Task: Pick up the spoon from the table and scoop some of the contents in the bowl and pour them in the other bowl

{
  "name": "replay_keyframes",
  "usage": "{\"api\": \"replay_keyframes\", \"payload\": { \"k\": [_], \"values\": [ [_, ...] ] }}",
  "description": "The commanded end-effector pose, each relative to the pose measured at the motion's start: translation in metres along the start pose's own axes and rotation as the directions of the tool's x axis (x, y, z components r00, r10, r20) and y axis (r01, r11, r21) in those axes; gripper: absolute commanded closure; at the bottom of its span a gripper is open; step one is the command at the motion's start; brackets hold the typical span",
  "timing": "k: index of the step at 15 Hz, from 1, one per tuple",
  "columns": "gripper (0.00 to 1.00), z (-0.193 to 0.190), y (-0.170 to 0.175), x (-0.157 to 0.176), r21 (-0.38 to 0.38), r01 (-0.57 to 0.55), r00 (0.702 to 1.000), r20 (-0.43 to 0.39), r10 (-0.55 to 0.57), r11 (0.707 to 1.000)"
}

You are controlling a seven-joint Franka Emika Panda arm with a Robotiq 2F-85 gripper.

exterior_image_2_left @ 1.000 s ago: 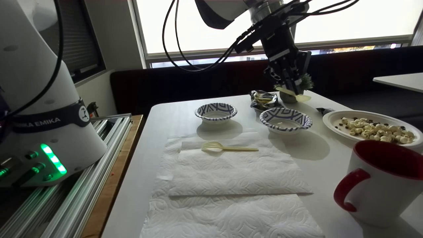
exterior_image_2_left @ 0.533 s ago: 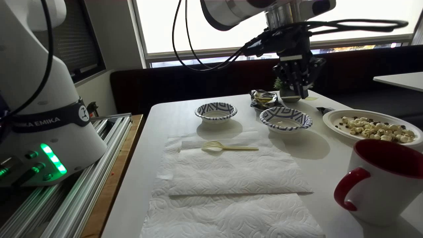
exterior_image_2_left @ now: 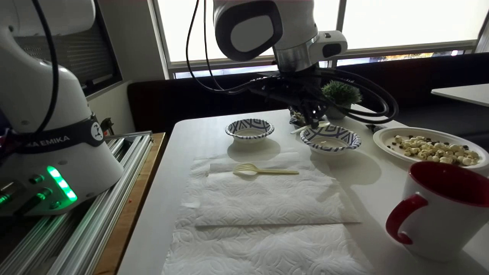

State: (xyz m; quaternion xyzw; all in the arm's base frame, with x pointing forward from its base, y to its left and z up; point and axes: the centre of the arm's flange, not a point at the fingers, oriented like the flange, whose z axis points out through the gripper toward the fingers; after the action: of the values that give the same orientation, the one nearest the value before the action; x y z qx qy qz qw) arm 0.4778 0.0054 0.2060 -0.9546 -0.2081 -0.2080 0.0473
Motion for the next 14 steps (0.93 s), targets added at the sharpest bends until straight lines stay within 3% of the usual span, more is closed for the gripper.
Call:
{"api": "replay_keyframes", "payload": {
  "k": [1, 8, 14],
  "values": [
    [0.97, -0.049, 0.03, -0.026, 0.075, -0.025, 0.994, -0.101, 0.033, 0.997],
    [0.97, -0.074, 0.081, -0.06, 0.104, -0.295, 0.955, -0.004, 0.297, 0.95],
    [0.97, -0.07, 0.109, -0.089, 0.061, -0.343, 0.937, 0.096, 0.337, 0.937]
  ]
}}
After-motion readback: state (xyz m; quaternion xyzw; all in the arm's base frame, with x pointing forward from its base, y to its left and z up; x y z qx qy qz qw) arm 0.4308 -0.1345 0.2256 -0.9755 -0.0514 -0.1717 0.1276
